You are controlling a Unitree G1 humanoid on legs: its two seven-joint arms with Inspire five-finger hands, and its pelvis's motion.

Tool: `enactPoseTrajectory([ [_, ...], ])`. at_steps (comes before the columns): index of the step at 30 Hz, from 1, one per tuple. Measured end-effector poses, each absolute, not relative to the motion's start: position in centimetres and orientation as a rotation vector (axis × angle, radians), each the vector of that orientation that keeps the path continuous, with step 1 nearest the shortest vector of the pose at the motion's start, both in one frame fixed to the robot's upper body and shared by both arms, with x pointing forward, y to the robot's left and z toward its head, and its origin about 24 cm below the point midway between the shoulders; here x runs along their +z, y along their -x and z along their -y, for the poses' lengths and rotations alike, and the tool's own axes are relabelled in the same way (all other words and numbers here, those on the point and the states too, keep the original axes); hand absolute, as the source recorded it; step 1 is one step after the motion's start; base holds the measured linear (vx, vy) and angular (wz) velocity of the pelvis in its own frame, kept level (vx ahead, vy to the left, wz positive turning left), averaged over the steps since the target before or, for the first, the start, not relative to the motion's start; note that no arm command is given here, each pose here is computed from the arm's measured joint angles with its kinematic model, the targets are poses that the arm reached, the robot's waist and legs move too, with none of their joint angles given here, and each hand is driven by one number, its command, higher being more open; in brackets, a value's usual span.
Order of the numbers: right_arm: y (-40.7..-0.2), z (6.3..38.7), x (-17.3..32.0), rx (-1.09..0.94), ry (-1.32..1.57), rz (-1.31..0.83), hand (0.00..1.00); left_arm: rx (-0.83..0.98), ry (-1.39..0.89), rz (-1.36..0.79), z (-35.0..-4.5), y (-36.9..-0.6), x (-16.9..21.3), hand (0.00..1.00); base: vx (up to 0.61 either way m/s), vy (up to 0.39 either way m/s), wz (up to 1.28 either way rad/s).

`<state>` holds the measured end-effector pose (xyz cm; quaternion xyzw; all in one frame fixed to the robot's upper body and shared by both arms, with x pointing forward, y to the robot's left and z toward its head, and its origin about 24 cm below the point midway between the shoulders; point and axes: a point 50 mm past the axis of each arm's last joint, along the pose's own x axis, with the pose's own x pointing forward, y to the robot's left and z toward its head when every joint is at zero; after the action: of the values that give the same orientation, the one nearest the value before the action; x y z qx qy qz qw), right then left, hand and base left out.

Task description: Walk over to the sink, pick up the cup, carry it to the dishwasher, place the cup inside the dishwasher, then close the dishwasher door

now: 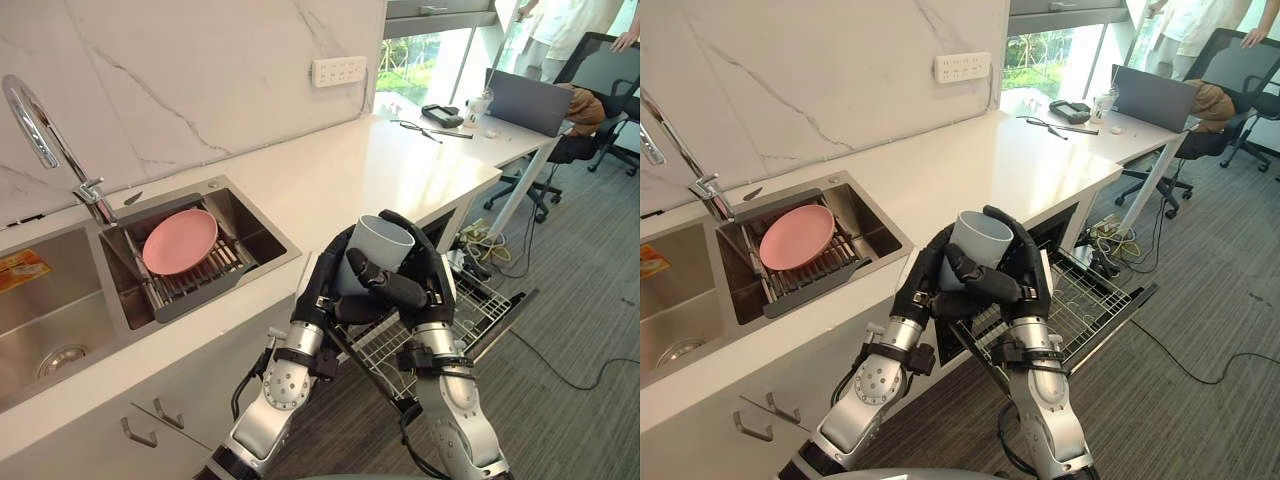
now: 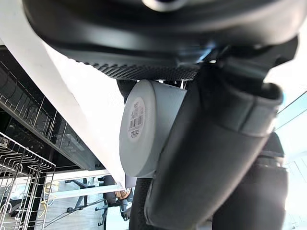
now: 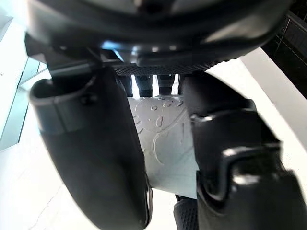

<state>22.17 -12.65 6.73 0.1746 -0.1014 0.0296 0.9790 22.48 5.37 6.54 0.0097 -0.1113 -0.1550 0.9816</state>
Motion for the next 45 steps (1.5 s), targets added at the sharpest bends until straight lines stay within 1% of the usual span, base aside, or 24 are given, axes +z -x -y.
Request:
enactPoseTrajectory([
  [5, -22.3, 13.6, 7.7, 0.015, -0.279, 0.263, 0.30, -0.325, 0.000, 0.276, -5.4, -22.4, 7.8, 0.90, 0.00, 0.000, 0.00],
  [11, -22.4, 15.8, 8.3, -0.109, -0.227, 0.306, 0.30, -0.225, 0.053, 0.341, -7.3, -22.4, 9.1, 0.90, 0.00, 0.000, 0.00],
  [16, -22.4, 16.6, 8.4, -0.145, -0.200, 0.315, 0.30, -0.161, 0.104, 0.299, -8.9, -22.3, 8.4, 0.90, 0.00, 0.000, 0.00],
  [23, -22.3, 17.3, 8.3, -0.178, -0.155, 0.307, 0.30, -0.206, 0.186, 0.208, -9.0, -21.2, 6.8, 0.90, 0.00, 0.000, 0.00],
  [25, -22.3, 17.9, 8.2, -0.201, -0.143, 0.298, 0.30, -0.229, 0.212, 0.158, -9.1, -20.9, 5.7, 0.90, 0.00, 0.000, 0.00],
  [28, -22.0, 18.8, 7.5, -0.238, -0.114, 0.265, 0.30, -0.257, 0.185, 0.005, -9.5, -20.0, 2.2, 0.90, 0.00, 0.000, 0.00],
  [33, -21.0, 20.0, 5.3, -0.274, -0.089, 0.165, 0.30, -0.224, 0.162, -0.250, -10.8, -17.5, -3.0, 0.90, 0.00, 0.000, 0.00],
  [40, -20.0, 20.6, 3.0, -0.263, -0.060, 0.050, 0.30, -0.181, 0.125, -0.395, -12.8, -15.7, -6.0, 0.90, 0.00, 0.000, 0.00],
  [45, -19.4, 20.9, 0.6, -0.261, -0.037, -0.063, 0.30, -0.103, 0.094, -0.584, -15.0, -13.5, -9.6, 0.90, 0.00, -0.004, 0.02],
])
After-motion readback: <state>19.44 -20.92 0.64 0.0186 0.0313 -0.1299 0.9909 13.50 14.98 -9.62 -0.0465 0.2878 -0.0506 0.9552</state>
